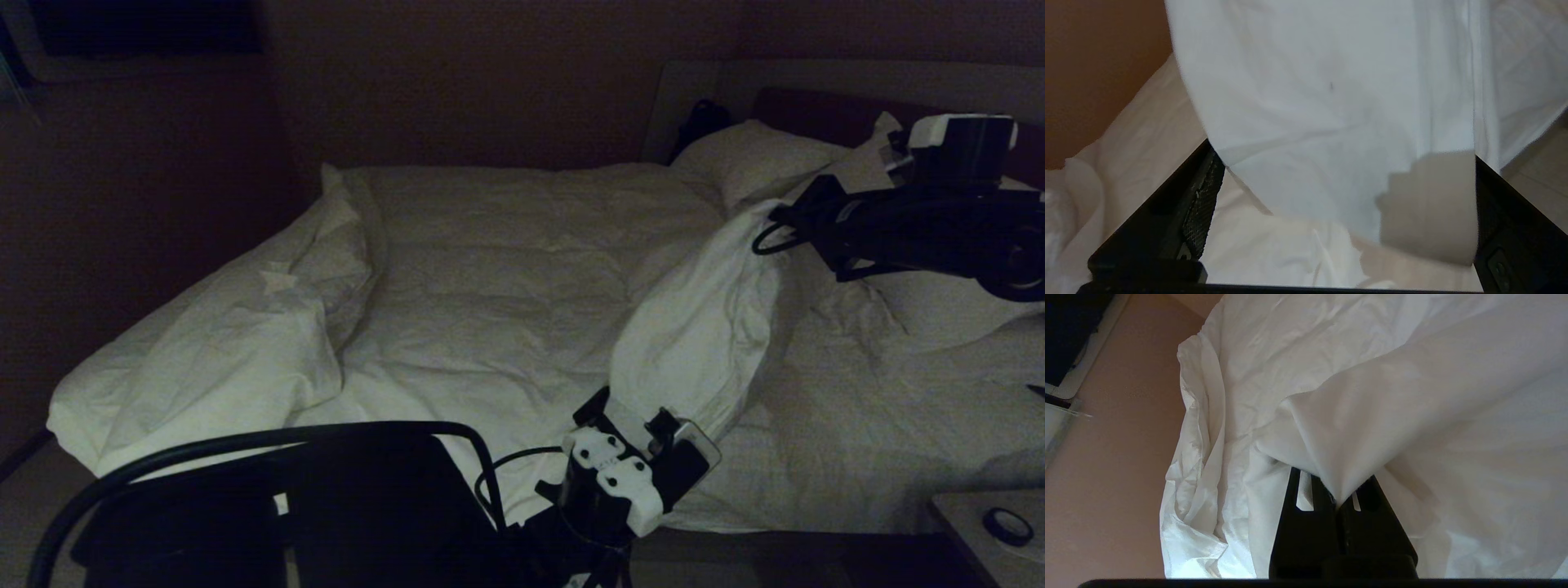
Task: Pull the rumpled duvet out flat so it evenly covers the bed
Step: Flatten the corners of the folded blanket
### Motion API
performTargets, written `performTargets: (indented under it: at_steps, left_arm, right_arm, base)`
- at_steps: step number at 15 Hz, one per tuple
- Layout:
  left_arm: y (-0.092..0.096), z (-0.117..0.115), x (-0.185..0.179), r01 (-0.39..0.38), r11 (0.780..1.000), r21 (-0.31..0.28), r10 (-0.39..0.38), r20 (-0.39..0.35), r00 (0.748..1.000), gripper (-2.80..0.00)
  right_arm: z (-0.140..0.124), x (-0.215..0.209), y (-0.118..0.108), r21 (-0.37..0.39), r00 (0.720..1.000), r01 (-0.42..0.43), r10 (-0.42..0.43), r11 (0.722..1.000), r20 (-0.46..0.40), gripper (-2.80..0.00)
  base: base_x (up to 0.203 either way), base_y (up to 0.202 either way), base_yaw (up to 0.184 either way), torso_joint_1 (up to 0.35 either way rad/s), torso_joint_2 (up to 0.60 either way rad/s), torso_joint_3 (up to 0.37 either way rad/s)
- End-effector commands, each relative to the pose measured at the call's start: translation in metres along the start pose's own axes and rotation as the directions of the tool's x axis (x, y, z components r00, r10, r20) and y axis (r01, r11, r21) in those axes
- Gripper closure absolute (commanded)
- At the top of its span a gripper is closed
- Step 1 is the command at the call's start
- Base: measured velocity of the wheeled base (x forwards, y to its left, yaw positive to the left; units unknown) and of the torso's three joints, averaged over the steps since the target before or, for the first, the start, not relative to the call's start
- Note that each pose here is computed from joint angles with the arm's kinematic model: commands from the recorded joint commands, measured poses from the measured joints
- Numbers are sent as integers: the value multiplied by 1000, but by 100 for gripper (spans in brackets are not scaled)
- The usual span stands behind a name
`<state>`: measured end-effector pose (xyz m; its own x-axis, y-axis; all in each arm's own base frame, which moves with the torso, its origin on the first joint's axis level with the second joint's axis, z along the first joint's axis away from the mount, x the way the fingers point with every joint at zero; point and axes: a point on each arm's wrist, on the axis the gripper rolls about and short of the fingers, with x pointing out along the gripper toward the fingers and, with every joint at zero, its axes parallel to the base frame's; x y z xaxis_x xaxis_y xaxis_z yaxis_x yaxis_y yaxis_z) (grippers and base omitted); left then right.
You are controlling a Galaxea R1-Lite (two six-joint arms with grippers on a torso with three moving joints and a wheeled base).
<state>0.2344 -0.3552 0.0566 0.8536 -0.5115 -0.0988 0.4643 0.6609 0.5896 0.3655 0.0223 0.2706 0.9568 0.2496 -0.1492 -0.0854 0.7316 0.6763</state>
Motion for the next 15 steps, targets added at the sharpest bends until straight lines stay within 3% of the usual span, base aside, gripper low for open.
performTargets:
  at_steps: [1,10,15]
  left_arm:
    - [1,4,-1,-23,1000,0,23,4,1000,-280]
    - [-3,9,-4,-27,1000,-2,27,30,999,-280]
    - [-1,12,-2,-36,999,-11,36,40,999,-280]
  right_arm:
    - [-1,-2,4,1,1000,-10,10,1000,-1,0]
    - [-3,8,1,32,1000,5,-5,999,-12,0]
    - [-13,-1,16,24,999,-30,31,999,-41,0]
  base:
    - [0,0,0,0,0,0]
    - [0,0,0,0,0,0]
    - [0,0,0,0,0,0]
